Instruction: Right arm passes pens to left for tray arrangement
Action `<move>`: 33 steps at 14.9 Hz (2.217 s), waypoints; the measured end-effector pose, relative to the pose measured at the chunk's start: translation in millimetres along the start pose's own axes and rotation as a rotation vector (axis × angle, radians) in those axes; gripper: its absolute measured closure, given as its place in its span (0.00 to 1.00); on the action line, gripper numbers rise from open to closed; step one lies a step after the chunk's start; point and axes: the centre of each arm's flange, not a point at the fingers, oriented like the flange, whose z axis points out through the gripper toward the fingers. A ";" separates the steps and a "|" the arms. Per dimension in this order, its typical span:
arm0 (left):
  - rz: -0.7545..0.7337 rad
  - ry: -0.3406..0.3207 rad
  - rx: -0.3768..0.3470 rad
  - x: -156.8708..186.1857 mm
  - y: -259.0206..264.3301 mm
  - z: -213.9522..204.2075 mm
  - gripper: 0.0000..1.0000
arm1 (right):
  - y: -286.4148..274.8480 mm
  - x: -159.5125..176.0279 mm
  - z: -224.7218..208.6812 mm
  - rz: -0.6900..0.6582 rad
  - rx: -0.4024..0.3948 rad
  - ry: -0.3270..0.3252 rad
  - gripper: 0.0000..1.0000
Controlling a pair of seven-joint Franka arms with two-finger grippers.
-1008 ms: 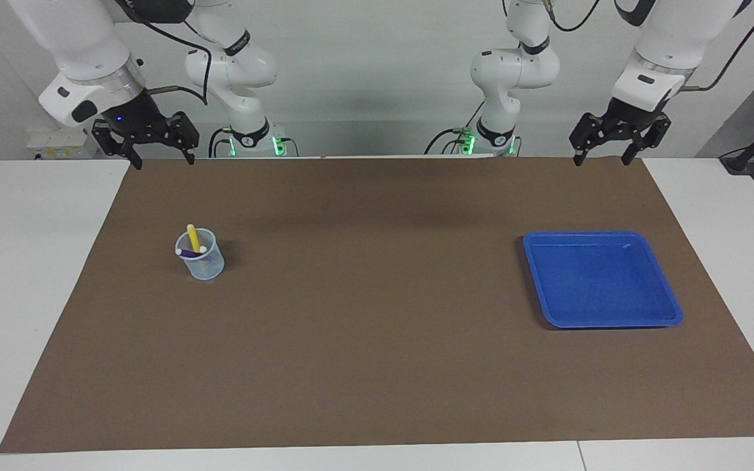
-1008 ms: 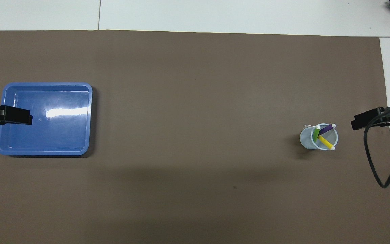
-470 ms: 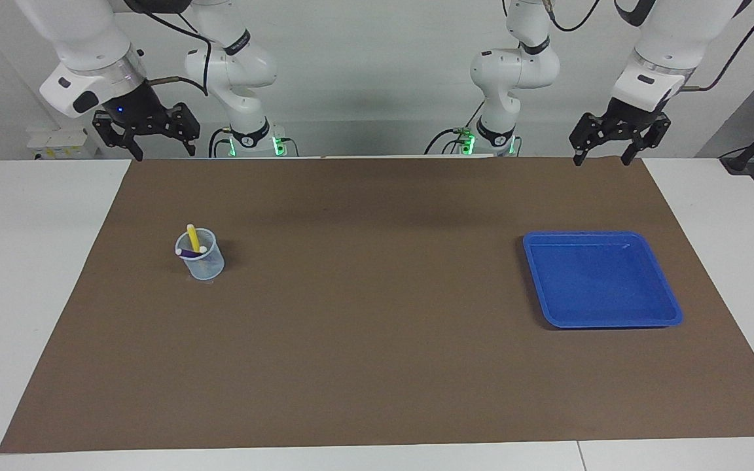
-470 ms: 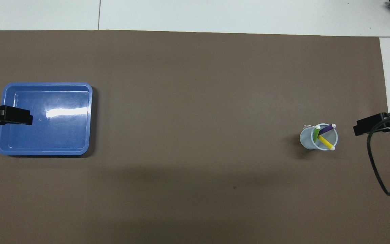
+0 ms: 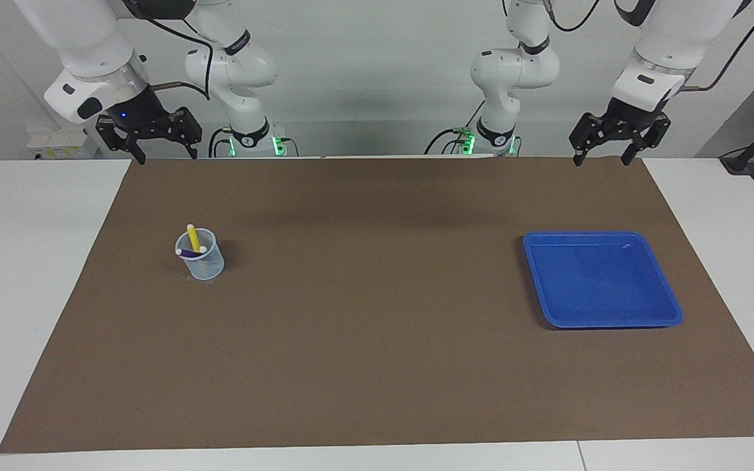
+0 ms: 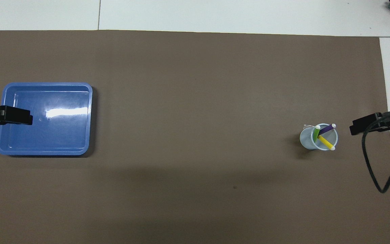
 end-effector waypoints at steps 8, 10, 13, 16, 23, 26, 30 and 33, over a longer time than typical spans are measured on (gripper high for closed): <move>0.000 -0.001 0.000 0.0 0.1 0.3 0.00 | 2.4 21.7 62.4 -0.044 -0.003 0.029 0.00; 0.001 -0.002 0.000 -0.3 0.5 0.5 0.00 | 3.5 26.8 77.4 -0.086 -0.005 0.043 0.00; -0.010 -0.010 -0.018 -2.6 3.4 3.7 0.00 | 4.9 35.9 101.1 -0.174 -0.011 0.064 0.00; -0.050 -0.026 -0.060 -7.3 9.8 9.2 0.00 | 5.6 44.5 125.0 -0.264 -0.012 0.056 0.00; -0.124 -0.068 -0.174 -20.8 39.4 19.2 0.00 | 6.2 42.9 185.1 -0.355 -0.007 0.023 0.07; -0.156 -0.098 -0.221 -28.7 48.7 26.4 0.00 | 6.4 44.4 193.7 -0.389 -0.004 0.014 0.18; -0.186 -0.125 -0.261 -38.6 71.9 27.3 0.00 | 7.3 47.8 205.9 -0.425 -0.011 0.034 0.39; -0.204 -0.139 -0.329 -40.9 80.1 23.8 0.00 | 8.1 52.4 222.9 -0.426 -0.011 0.035 0.40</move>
